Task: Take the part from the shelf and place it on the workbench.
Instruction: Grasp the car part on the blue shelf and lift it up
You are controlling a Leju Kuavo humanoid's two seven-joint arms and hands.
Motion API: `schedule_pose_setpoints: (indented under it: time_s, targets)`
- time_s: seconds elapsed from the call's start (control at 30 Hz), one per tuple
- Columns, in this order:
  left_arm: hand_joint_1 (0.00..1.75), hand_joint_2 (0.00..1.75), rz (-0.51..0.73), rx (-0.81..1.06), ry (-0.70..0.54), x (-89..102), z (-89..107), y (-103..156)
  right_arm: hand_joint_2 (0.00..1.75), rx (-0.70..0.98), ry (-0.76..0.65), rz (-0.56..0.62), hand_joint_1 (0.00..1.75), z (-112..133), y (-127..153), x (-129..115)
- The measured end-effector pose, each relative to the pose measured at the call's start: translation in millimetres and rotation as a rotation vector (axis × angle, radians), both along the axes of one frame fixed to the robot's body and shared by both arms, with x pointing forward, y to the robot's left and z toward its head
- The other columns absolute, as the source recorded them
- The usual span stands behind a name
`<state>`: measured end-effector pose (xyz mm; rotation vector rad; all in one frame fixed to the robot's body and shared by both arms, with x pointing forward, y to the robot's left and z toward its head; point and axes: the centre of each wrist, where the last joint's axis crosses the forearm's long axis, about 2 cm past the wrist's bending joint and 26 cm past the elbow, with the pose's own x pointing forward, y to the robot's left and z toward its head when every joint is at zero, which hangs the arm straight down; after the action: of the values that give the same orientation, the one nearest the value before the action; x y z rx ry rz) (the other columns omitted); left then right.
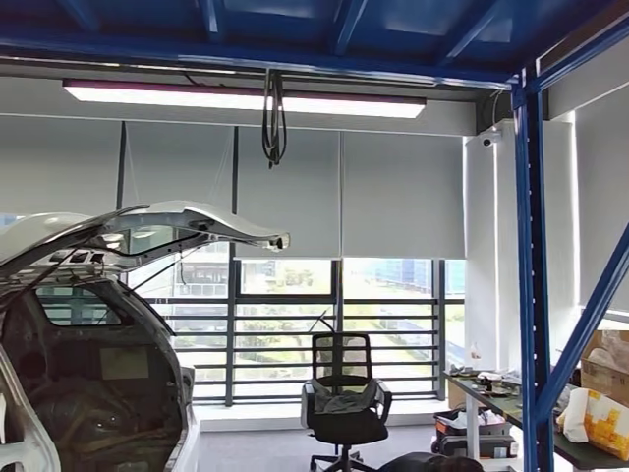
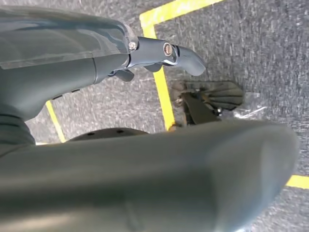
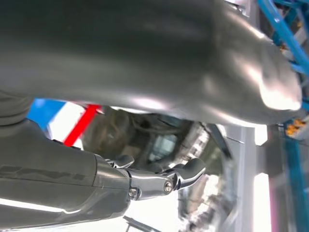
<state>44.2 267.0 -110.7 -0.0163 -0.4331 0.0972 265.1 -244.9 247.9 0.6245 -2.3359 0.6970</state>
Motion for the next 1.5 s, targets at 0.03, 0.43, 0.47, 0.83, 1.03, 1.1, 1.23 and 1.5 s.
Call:
schedule_pose_setpoints:
  time_s: [0.03,0.43,0.47,0.83,1.03,1.1,1.23,1.5]
  targets:
    - [0.00,0.00,0.005,-0.001,0.002,-1.0,-0.1,0,0.00,-0.016,0.021,-0.008,0.00,-3,-5,-1]
    - [0.00,0.00,0.045,-0.021,0.001,-0.8,0.3,-7,1.75,-0.415,0.008,-0.409,0.00,-22,-74,0]
    - [0.00,0.00,0.045,-0.021,0.000,-0.3,0.3,-7,1.75,-0.459,-0.007,-0.446,0.00,-24,-75,0]
    - [0.00,0.00,0.045,-0.021,-0.002,0.3,0.4,-7,1.75,-0.569,-0.016,-0.505,0.00,-34,-72,5]
    - [0.00,0.00,0.045,-0.021,-0.001,0.3,0.4,-7,1.75,-0.573,-0.010,-0.501,0.00,-36,-72,5]
    - [0.00,0.00,0.045,-0.021,-0.002,0.2,0.4,-7,1.75,-0.577,-0.012,-0.506,0.00,-37,-72,5]
    - [0.00,0.00,0.045,-0.021,-0.003,0.4,0.4,-7,1.75,-0.648,-0.058,-0.575,0.00,-38,-70,6]
    - [0.00,0.00,0.028,-0.018,-0.010,3.4,0.8,-7,1.75,-0.808,-0.091,-0.546,0.00,-64,-33,17]
